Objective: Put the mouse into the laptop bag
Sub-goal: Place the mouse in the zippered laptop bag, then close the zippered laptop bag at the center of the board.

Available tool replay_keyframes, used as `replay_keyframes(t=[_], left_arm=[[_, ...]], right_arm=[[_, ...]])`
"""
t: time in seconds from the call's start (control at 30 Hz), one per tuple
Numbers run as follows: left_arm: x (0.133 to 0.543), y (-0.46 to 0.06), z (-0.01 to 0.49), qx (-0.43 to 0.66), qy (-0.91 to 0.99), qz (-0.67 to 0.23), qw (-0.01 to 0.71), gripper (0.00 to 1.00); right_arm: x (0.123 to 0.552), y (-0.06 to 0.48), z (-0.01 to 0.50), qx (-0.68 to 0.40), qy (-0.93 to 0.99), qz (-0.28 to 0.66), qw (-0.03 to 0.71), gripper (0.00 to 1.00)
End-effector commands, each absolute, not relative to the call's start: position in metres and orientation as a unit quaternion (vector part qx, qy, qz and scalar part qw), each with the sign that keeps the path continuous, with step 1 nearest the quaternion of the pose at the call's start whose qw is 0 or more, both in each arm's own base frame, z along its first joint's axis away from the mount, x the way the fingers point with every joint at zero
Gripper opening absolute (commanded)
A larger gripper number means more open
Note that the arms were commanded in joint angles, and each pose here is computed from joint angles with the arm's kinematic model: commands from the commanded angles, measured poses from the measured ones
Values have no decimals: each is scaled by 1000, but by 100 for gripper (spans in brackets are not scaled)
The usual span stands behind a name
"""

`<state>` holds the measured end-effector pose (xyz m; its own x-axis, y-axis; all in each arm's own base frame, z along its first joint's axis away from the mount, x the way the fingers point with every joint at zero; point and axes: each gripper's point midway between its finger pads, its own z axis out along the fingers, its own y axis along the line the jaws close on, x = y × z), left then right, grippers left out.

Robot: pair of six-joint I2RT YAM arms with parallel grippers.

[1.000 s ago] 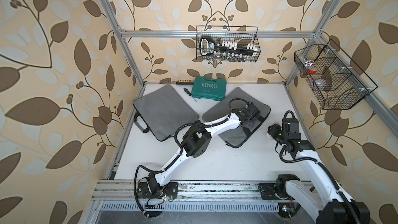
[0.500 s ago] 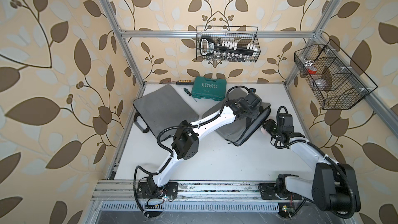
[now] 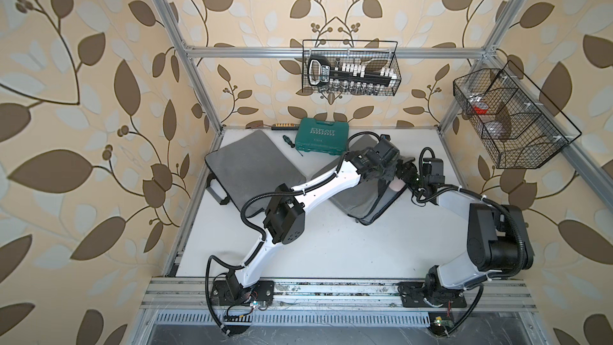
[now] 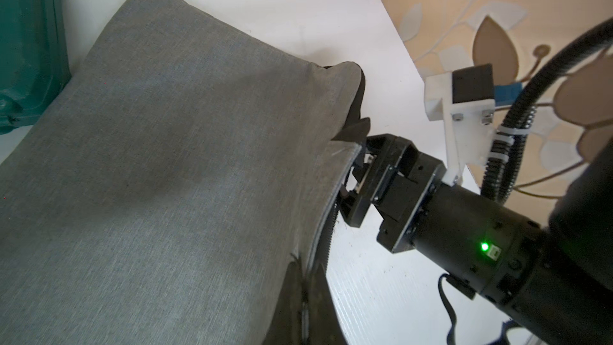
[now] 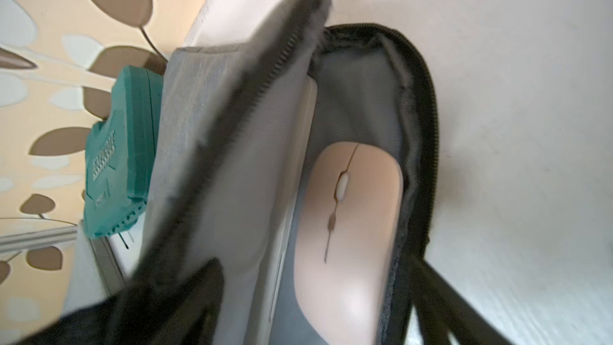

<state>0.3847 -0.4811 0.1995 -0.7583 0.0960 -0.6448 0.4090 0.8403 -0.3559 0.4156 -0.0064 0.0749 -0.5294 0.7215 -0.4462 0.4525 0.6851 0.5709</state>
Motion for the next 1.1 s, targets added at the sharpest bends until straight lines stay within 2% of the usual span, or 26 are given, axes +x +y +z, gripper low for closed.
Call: replay_keyframes(t=[0.0,0.17,0.27,0.33,0.37,0.4,0.43,0.47,0.5,0.53,0.67,0.87,1.07], left_arm=[[391,-475,252,120,883,-291,347,0],[392,-471,247,113,886,-294,340,0],[388,-472,245,116,885,-303,333,0],[382,-474,247,124,884,-313,324,0],[379,-472,248,123,886,-313,321,15],[375,-467,249,122,888,-310,317,47],[371,-463,248,122,889,-307,317,71],[365,-454,244,123,892,-301,315,88],[360,-444,243,124,890,-296,323,95],[354,-432,241,121,890,-292,329,99],[327,-366,231,84,884,-275,367,99],[295,-276,175,-38,900,-266,344,99],[303,-264,137,-84,905,-295,294,99]], right_arm=[[426,2,80,328,855,217,339,97],[400,-15,78,363,849,187,335,94],[374,-30,90,392,835,168,348,83],[354,-43,102,412,826,140,359,80],[345,-49,109,422,819,131,367,82],[336,-52,119,426,812,127,378,86],[328,-52,124,427,809,126,383,91],[320,-51,129,425,807,128,389,94],[314,-46,135,419,807,140,393,98],[311,-40,137,411,808,152,394,98],[304,17,131,335,844,191,373,98],[283,132,116,197,888,217,354,96],[232,207,108,98,905,194,365,73]])
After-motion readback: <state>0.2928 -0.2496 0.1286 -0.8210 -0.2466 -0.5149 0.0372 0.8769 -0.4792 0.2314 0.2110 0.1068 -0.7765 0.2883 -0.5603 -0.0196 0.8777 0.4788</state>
